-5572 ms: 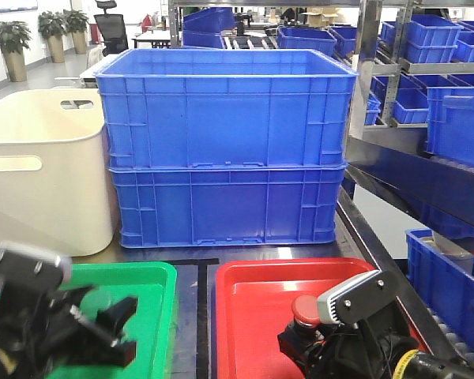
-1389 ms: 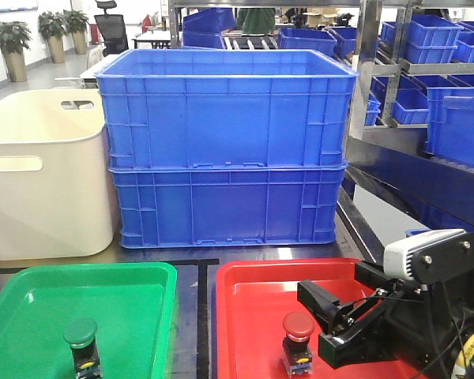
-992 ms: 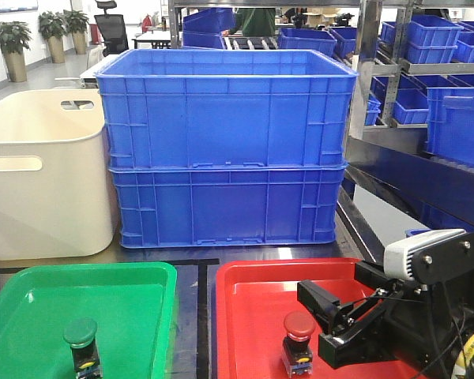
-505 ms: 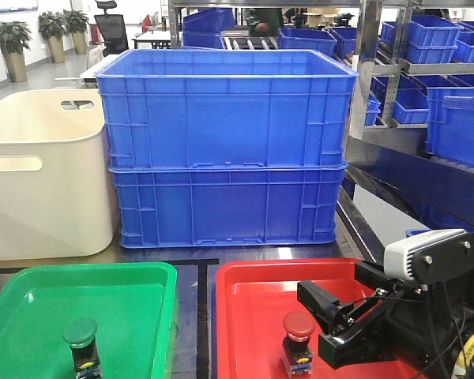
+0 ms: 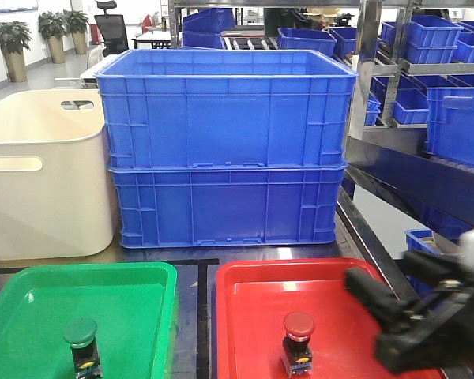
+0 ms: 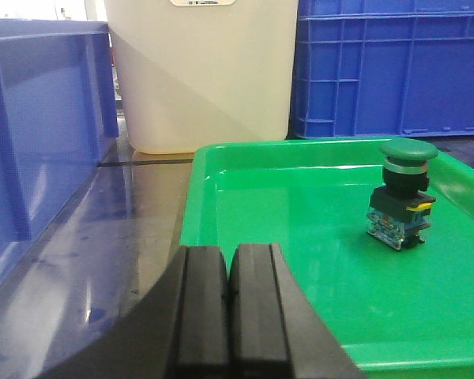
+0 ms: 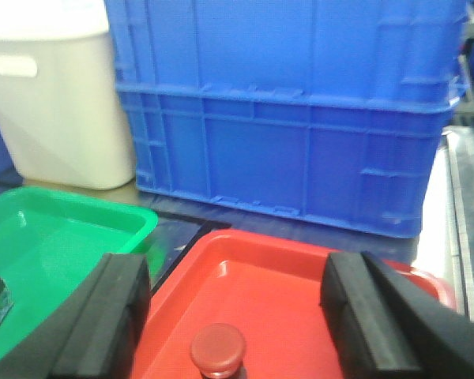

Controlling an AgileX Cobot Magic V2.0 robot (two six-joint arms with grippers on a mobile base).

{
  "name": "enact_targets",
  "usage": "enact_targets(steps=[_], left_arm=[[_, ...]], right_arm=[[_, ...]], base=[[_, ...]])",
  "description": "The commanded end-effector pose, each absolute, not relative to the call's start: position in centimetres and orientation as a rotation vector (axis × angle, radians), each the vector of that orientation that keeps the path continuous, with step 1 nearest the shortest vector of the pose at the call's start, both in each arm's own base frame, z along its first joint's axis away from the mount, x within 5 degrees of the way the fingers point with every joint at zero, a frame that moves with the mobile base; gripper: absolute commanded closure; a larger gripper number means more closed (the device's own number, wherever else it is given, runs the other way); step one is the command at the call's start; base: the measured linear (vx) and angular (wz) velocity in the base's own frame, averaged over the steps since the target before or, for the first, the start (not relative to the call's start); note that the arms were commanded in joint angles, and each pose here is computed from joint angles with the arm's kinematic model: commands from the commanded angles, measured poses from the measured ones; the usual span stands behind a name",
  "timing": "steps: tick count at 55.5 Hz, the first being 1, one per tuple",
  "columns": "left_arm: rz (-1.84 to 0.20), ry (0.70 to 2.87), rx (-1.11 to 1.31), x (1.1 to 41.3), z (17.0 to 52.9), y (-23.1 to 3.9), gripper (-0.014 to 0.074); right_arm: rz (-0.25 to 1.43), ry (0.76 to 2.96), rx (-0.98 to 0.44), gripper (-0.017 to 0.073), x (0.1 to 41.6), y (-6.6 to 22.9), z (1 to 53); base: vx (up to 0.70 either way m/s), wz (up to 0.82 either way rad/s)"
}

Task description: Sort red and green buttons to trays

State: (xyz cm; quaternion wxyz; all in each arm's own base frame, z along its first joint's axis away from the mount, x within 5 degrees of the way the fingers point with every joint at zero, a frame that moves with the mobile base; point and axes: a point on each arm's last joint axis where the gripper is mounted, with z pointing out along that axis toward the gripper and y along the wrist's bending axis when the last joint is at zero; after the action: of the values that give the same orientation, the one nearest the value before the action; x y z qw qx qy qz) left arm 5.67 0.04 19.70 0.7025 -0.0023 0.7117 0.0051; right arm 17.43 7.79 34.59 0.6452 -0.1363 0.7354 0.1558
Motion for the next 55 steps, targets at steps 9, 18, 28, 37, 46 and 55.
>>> enact_targets(steps=[9, 18, 28, 37, 46, 55], left_arm=[[0.008, 1.474, -0.02, 5.4, 21.1, 0.1, 0.06], [0.008, 1.474, -0.02, 5.4, 21.1, 0.1, 0.06], [0.008, 1.474, -0.02, 5.4, 21.1, 0.1, 0.06], [0.008, 1.474, -0.02, 5.4, 21.1, 0.1, 0.06], [0.008, 1.474, -0.02, 5.4, 21.1, 0.1, 0.06], [0.008, 1.474, -0.02, 5.4, 21.1, 0.1, 0.06]], right_arm=[[0.338, 1.558, -0.262, 0.0114, 13.1, 5.5, 37.9], [0.327, 1.603, -0.209, 0.0153, 10.0, 3.7, 37.4], [0.339, 1.565, -0.216, 0.0282, 7.4, 2.7, 33.2], [0.247, 1.539, -0.232, 0.0503, 6.8, 2.1, 28.8], [0.176, 1.551, -0.048, 0.0574, 6.7, 0.9, 26.4], [0.085, 1.537, 0.03, 0.0573, 6.6, 0.2, 23.8]], base=[[0.0, 0.0], [0.0, 0.0], [0.0, 0.0], [0.0, 0.0], [0.0, 0.0], [0.0, 0.0]])
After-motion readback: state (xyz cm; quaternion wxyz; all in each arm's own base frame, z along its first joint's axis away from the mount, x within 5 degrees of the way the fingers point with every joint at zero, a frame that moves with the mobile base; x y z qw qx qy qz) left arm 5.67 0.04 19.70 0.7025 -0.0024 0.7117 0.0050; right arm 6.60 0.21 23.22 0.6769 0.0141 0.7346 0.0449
